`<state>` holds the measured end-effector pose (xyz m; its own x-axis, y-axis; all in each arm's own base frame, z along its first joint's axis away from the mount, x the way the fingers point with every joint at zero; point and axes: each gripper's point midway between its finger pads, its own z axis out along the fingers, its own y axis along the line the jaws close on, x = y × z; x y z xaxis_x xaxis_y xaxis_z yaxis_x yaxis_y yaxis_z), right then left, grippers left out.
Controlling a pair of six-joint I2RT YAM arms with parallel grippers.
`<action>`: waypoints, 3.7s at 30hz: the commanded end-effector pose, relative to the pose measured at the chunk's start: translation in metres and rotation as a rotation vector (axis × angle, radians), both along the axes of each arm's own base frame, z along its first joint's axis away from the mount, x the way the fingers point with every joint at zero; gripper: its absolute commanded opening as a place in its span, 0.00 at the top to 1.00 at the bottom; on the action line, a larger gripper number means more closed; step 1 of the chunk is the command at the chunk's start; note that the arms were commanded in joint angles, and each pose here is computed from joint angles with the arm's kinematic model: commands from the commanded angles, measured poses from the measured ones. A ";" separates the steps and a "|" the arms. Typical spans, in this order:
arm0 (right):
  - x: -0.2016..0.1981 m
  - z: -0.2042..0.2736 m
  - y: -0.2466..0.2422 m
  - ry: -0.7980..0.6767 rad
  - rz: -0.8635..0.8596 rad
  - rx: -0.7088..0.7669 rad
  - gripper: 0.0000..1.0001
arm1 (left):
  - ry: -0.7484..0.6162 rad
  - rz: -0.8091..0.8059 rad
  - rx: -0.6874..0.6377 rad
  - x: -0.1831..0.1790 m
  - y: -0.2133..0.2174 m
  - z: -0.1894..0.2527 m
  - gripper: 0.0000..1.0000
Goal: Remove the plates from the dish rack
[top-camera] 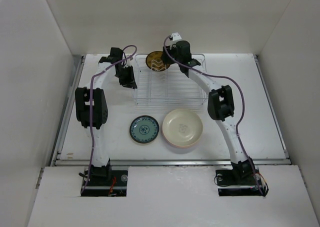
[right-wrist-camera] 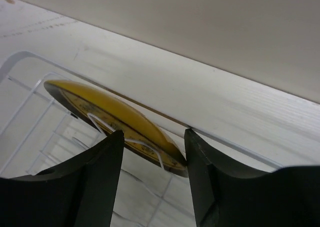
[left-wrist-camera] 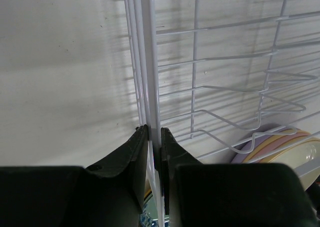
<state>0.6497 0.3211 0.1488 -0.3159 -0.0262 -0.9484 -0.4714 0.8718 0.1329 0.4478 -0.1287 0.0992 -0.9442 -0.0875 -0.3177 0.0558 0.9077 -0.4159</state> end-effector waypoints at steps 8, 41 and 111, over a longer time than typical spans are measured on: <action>0.006 0.067 0.027 -0.178 0.062 0.184 0.88 | 0.202 0.007 -0.011 -0.030 -0.005 -0.031 1.00; -0.326 0.063 0.013 0.443 0.488 -0.072 1.00 | 0.154 0.050 -0.089 -0.006 -0.018 -0.007 1.00; -0.446 0.206 -0.362 -0.002 -1.165 0.077 0.01 | -0.529 0.402 0.627 -0.124 0.170 0.185 0.00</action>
<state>0.2064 -0.0451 0.3603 -0.0569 0.3300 -0.9423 0.6178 0.7531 0.2265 0.3315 0.0393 0.2787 -0.6245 -0.0604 -0.7787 -0.2733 0.9509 0.1454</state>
